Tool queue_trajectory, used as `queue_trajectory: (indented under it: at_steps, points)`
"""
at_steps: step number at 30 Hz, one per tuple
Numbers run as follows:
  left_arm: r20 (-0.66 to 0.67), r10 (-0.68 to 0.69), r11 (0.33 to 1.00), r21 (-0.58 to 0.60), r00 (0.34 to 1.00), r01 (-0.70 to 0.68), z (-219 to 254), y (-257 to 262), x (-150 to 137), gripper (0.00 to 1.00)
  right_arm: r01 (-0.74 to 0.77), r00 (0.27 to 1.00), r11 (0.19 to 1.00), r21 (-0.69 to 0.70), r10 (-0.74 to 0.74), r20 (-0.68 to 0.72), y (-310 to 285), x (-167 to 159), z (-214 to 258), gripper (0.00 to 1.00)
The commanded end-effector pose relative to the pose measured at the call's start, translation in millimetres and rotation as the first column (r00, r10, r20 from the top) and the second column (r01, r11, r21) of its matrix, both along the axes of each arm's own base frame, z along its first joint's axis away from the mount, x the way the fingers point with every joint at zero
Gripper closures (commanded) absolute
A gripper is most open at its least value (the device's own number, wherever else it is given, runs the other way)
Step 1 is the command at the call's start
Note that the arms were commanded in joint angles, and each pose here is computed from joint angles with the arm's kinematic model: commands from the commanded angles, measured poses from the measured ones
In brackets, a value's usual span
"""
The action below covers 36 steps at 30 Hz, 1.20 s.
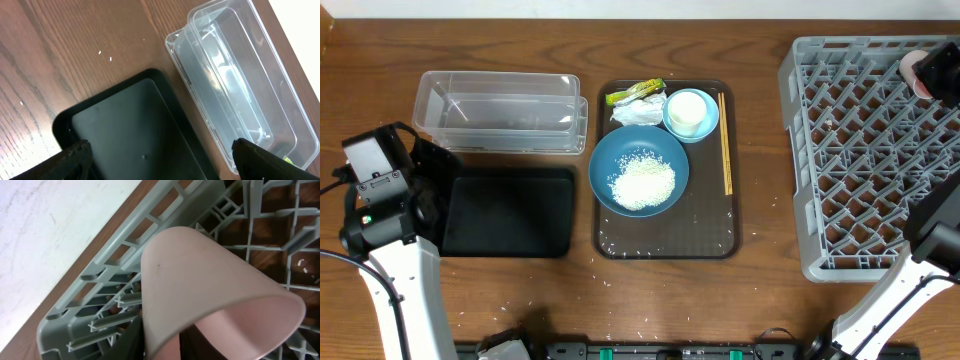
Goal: Sort waste into correct bins and load items into the dishwasher rack
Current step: 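Release the pink cup and raise the right gripper from the rack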
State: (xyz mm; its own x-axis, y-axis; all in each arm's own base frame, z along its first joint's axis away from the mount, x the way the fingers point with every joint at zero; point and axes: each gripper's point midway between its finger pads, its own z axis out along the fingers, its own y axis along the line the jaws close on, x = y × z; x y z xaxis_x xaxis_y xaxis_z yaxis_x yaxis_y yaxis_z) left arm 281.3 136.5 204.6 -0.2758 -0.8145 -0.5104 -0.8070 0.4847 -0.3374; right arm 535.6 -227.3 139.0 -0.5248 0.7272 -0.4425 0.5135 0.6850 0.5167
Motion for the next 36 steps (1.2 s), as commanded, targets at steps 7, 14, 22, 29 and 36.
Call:
queue_trajectory:
  at_steps: [7, 14, 22, 29, 36]
  points:
    - [0.019, 0.018, 1.0, 0.017, 1.0, -0.018, 9.8, 4.3, 0.1, 0.08, -0.01, 0.998, 0.996, 0.084, 0.004, 0.07, -11.2, -12.8, 29.6, 0.98]
    - [0.019, 0.018, 1.0, 0.017, 1.0, -0.018, 9.8, 4.3, 0.1, 0.08, -0.094, 0.988, 0.983, 0.159, 0.073, 0.133, -15.6, -26.0, 38.3, 0.99]
    - [0.018, 0.018, 1.0, 0.018, 1.0, -0.018, 9.8, 4.3, 0.1, 0.08, -0.155, 0.976, 0.969, 0.192, 0.12, 0.181, -28.6, -46.1, 40.6, 0.99]
    - [0.019, 0.018, 1.0, 0.017, 1.0, -0.018, 9.8, 4.3, 0.1, 0.08, -0.231, 0.959, 0.951, 0.204, 0.187, 0.211, -20.8, -54.6, 35.3, 0.99]
    - [0.018, 0.018, 1.0, 0.018, 1.0, -0.018, 9.8, 4.3, 0.1, 0.08, -0.387, 0.874, 0.887, 0.251, 0.266, 0.407, 1.7, -44.3, 60.3, 0.99]
